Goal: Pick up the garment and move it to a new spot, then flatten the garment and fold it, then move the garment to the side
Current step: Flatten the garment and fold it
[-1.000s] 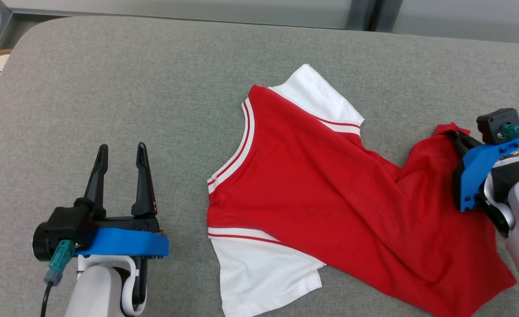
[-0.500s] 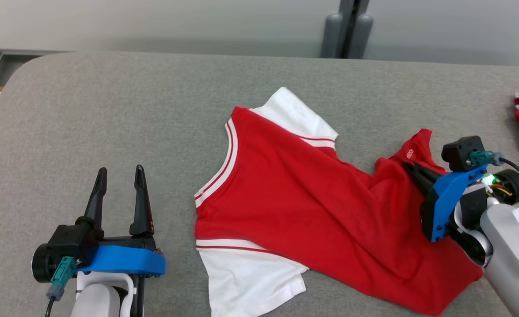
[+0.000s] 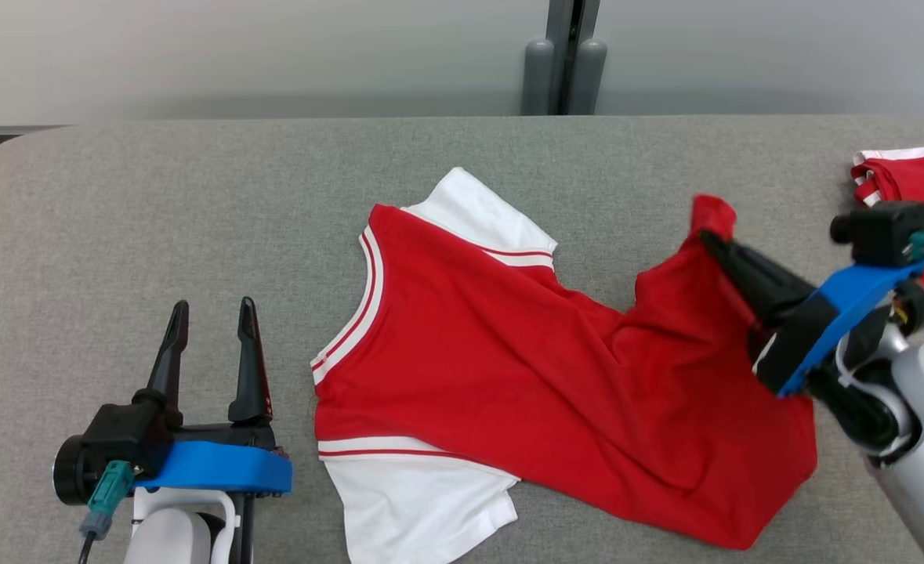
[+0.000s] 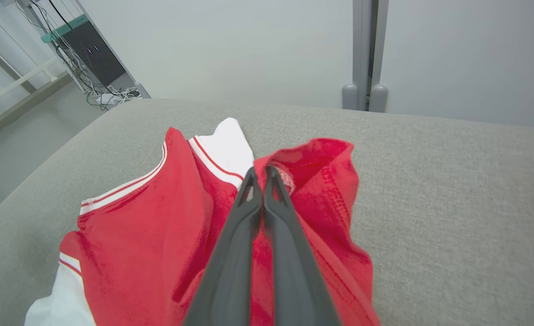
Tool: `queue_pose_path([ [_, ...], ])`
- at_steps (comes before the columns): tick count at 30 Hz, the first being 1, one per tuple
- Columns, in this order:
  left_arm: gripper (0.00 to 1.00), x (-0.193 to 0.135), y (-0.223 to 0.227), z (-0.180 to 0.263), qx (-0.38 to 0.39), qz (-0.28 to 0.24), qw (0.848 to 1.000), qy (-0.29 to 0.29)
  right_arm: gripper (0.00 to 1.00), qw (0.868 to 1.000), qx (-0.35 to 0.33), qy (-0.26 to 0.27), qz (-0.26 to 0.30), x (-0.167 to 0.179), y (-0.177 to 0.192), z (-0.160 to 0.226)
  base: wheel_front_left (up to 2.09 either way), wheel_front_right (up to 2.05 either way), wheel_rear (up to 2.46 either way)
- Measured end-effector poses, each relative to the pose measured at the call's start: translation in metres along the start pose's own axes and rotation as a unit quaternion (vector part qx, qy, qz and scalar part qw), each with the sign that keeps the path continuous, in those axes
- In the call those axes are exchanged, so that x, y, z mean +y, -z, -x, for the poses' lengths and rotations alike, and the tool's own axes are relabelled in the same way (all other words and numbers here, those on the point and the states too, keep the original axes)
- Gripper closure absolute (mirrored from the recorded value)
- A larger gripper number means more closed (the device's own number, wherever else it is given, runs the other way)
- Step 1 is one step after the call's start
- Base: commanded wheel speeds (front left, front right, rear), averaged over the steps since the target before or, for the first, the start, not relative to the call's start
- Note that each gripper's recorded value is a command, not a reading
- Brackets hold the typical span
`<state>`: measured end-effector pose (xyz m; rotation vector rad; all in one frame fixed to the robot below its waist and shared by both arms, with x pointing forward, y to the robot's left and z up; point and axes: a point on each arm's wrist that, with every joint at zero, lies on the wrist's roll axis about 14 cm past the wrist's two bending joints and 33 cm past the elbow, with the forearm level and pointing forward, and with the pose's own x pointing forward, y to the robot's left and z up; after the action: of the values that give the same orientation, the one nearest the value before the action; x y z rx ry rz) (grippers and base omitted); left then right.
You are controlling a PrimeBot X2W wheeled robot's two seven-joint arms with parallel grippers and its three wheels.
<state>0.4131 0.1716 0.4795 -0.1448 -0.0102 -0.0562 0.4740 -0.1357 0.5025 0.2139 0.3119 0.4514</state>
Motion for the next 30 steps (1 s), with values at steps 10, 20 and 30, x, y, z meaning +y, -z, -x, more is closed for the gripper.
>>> queue_pose_path([
  [10, 0.00, 0.006, 0.000, -0.002, -0.001, -0.002, 1.000, -0.008, 1.00, 0.996, -0.090, 0.000, -0.017, 0.001, -0.072, -0.036, 0.00, 0.00, 0.00],
  [20, 0.00, 0.017, -0.008, 0.008, -0.009, -0.001, 1.000, -0.027, 1.00, 0.988, -0.155, -0.020, -0.006, 0.019, -0.125, -0.036, 0.00, 0.00, 0.00],
  [30, 0.00, 0.011, -0.010, 0.008, -0.013, 0.001, 1.000, -0.021, 1.00, 0.977, -0.206, -0.028, 0.035, 0.034, -0.157, -0.005, 0.00, 0.00, 0.00],
])
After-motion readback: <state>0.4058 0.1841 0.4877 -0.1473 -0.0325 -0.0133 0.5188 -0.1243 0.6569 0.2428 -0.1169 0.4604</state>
